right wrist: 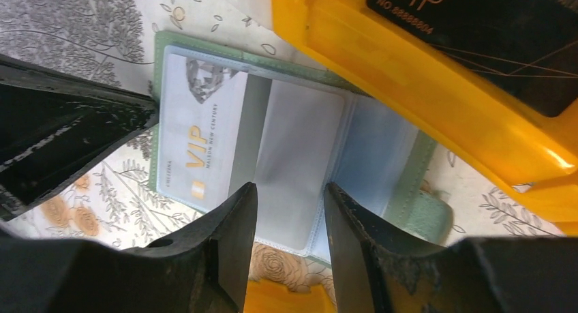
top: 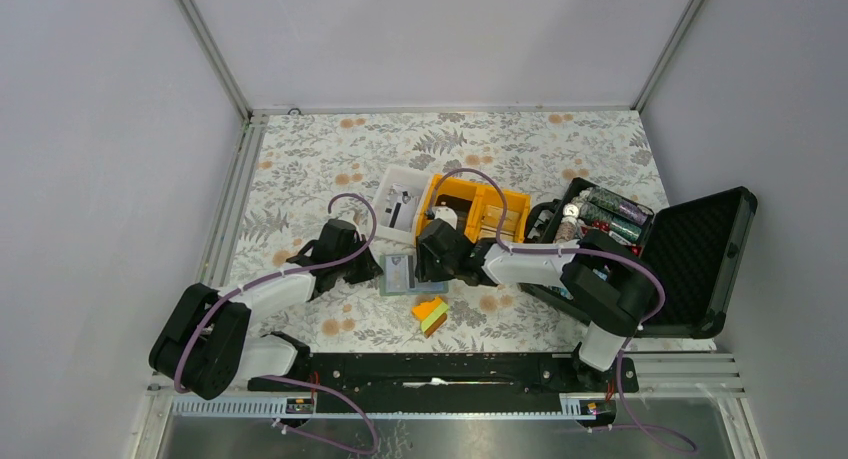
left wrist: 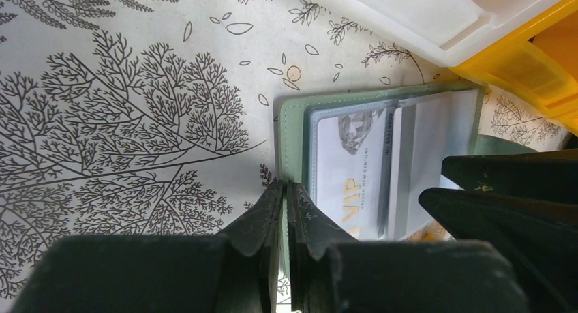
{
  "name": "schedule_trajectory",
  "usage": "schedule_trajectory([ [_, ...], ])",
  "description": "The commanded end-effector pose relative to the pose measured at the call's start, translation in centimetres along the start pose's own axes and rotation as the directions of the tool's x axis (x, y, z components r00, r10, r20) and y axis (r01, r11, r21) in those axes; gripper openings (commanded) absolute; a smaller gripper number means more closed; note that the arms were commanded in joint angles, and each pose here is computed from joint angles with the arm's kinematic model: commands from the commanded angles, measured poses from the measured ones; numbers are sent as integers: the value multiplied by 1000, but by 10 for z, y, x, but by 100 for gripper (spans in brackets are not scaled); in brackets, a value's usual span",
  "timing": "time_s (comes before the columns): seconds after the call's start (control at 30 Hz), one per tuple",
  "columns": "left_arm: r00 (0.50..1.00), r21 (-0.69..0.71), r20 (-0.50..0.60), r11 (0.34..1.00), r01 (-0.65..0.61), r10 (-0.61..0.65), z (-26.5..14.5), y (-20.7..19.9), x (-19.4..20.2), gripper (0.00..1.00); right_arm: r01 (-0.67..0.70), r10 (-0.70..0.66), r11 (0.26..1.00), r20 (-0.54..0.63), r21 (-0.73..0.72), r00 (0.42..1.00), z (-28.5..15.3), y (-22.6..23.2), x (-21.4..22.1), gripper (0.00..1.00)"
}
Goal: Put the credit cards into the card holder
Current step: Turn over the card slot in the card holder.
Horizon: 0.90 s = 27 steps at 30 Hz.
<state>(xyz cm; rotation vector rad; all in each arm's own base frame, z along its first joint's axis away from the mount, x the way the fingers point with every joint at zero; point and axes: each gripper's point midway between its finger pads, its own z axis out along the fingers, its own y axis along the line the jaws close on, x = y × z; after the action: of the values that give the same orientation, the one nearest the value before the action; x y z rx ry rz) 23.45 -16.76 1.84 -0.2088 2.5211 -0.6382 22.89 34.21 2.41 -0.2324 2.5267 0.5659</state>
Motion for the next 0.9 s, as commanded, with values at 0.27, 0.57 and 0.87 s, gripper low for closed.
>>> schedule_trajectory([
  [0.27, 1000, 36, 12, 999, -4, 4, -2, -6, -1, 7, -172, 170, 971, -23, -166, 985, 1, 30, 5, 52],
  [0.57, 1000, 37, 5, 999, -3, 3, -2, -5, 1, 6, -239, 252, 951, 46, -196, 967, -9, 27, -4, 50],
  [0.87, 1000, 42, 7, 999, -5, 5, -2, -7, 0, 5, -249, 272, 940, 70, -231, 960, -12, 31, -11, 40],
])
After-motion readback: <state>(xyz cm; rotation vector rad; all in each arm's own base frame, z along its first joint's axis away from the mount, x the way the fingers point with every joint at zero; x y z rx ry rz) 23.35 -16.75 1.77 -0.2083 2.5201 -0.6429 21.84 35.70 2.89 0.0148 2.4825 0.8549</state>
